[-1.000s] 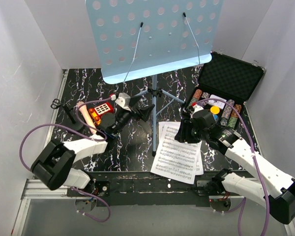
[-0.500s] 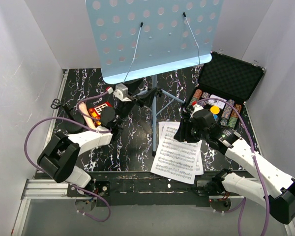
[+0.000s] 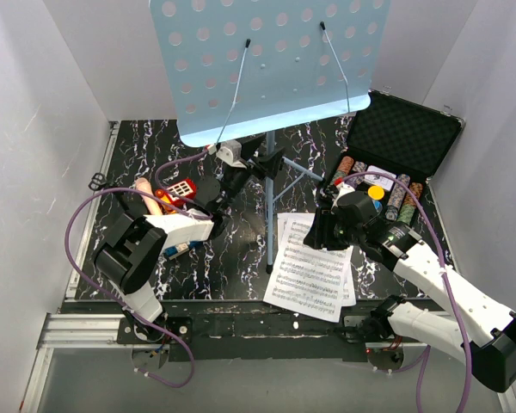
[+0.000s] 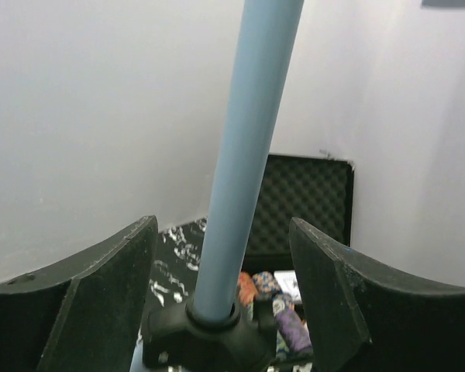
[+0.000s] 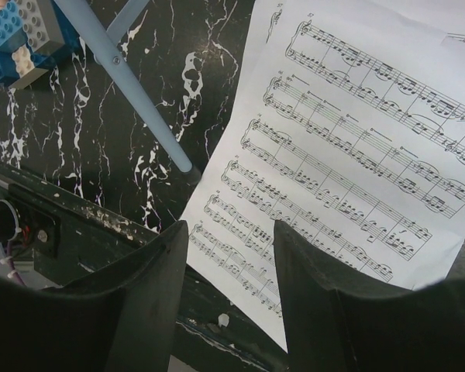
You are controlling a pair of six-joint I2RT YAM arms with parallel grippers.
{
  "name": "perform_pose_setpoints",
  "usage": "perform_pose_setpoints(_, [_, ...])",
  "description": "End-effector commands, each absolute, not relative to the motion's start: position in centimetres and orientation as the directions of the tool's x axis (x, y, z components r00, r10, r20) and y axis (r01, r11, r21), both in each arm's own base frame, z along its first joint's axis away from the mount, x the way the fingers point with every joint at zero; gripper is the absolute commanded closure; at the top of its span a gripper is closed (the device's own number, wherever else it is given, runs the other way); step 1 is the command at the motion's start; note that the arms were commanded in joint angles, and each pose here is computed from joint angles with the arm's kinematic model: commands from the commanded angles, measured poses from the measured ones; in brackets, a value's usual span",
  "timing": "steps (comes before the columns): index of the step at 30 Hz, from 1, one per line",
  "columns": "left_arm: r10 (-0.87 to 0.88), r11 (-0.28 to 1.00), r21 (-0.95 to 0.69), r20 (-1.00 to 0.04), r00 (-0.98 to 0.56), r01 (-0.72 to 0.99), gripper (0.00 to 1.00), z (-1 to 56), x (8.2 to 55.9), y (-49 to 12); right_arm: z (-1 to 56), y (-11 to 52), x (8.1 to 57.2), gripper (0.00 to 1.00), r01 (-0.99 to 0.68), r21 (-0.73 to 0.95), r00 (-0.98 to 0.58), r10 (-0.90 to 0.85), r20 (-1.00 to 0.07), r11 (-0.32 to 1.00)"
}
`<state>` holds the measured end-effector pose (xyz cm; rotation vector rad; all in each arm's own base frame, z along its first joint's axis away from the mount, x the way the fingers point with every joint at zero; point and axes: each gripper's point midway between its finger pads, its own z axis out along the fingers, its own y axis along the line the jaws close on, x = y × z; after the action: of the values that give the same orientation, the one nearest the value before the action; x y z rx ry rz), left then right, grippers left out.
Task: Pack up the instrument practice props
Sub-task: Unscrew the knob on the music stand.
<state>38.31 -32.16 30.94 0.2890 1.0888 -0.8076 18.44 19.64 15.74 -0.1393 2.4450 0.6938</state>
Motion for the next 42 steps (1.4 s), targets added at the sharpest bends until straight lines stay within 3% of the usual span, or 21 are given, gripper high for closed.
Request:
perform_pose_setpoints(1, [-0.512, 0.682, -0.162, -0.802, 0.308, 0.713, 0.32, 36.4, 38.0, -31.8, 16.7, 19.8, 18.9, 0.44, -0.270, 0.454, -0.799, 0.065, -0.598, 0.849])
perform_pose_setpoints(4, [-0.506, 0.677, -0.144, -0.803, 0.315, 0.722, 0.34, 36.9, 38.3, -32.5, 16.7, 19.8, 18.9, 0.44, -0.272, 0.455, -0.799, 0.064, -0.598, 0.848])
perform_pose_setpoints(8, [-0.485, 0.674, -0.117, -0.816, 0.316, 0.729, 0.55, 36.4, 38.7, -33.3, 16.9, 19.9, 18.9, 0.44, -0.275, 0.455, -0.797, 0.064, -0.601, 0.847])
perform_pose_setpoints(19, [-0.507, 0.671, -0.131, -0.799, 0.323, 0.730, 0.52, 37.0, 38.8, -33.2, 16.6, 19.8, 18.9, 0.44, -0.276, 0.447, -0.799, 0.055, -0.599, 0.851])
perform_pose_setpoints(25, [-0.528, 0.664, -0.129, -0.778, 0.341, 0.736, 0.67, 38.6, 38.4, -32.8, 16.5, 19.9, 18.9, 0.44, -0.278, 0.451, -0.800, 0.055, -0.598, 0.848])
perform_pose_setpoints(27, [-0.531, 0.663, -0.124, -0.773, 0.347, 0.738, 0.64, 39.1, 38.0, -32.7, 16.6, 20.0, 18.9, 0.44, -0.280, 0.451, -0.800, 0.054, -0.597, 0.847])
perform_pose_setpoints(29, [-0.527, 0.668, -0.117, -0.772, 0.356, 0.735, 0.47, 39.5, 37.8, -32.4, 16.5, 20.0, 18.9, 0.44, -0.278, 0.453, -0.800, 0.057, -0.598, 0.847])
perform_pose_setpoints(30, [-0.517, 0.672, -0.108, -0.777, 0.359, 0.733, 0.44, 39.5, 37.7, -32.4, 16.5, 20.0, 18.9, 0.44, -0.279, 0.454, -0.800, 0.057, -0.598, 0.846])
perform_pose_setpoints(36, [-0.425, 0.681, -0.025, -0.827, 0.368, 0.732, 0.42, 39.1, 37.5, -32.9, 16.5, 20.0, 18.8, 0.44, -0.279, 0.461, -0.800, 0.061, -0.597, 0.842])
perform_pose_setpoints(42, [-0.444, 0.530, -0.011, -0.855, 0.267, 0.848, 0.42, 38.5, 36.3, -34.0, 16.3, 20.0, 18.6, 0.45, -0.278, 0.464, -0.804, 0.061, -0.592, 0.841])
